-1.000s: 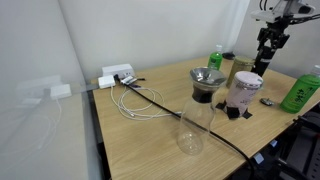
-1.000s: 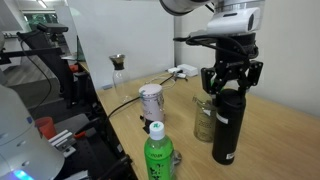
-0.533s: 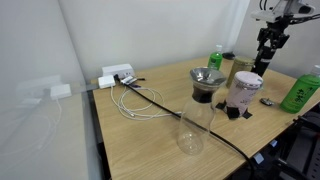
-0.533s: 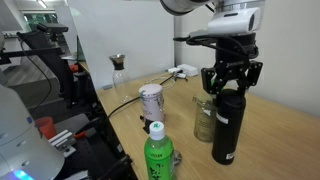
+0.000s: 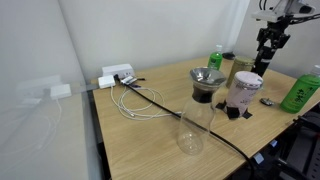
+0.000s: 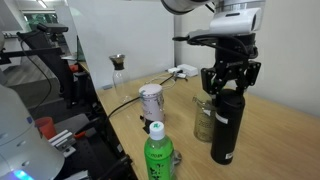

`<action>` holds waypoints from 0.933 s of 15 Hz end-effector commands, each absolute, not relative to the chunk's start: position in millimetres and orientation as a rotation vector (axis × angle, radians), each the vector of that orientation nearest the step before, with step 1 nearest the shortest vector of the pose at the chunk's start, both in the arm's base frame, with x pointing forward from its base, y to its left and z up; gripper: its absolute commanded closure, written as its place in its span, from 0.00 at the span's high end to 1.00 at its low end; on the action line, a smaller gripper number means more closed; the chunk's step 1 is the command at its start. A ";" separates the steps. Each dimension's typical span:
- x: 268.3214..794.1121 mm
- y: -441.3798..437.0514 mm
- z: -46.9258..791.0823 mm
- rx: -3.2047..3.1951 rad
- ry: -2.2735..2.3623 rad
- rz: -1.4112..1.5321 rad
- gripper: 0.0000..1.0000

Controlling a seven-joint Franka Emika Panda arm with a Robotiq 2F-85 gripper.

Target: Pick the black bottle and move it to the left on the table

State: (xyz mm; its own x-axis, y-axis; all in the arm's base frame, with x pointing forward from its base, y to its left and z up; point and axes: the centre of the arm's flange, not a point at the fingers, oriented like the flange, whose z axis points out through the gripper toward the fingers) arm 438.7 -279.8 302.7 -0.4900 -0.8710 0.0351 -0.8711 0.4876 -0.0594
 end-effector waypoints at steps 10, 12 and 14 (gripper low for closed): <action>436.5 -276.1 322.8 1.700 -2.656 0.010 0.44; 438.6 -276.1 331.6 1.714 -2.656 0.025 0.44; 438.1 -274.4 342.1 1.726 -2.651 0.038 0.44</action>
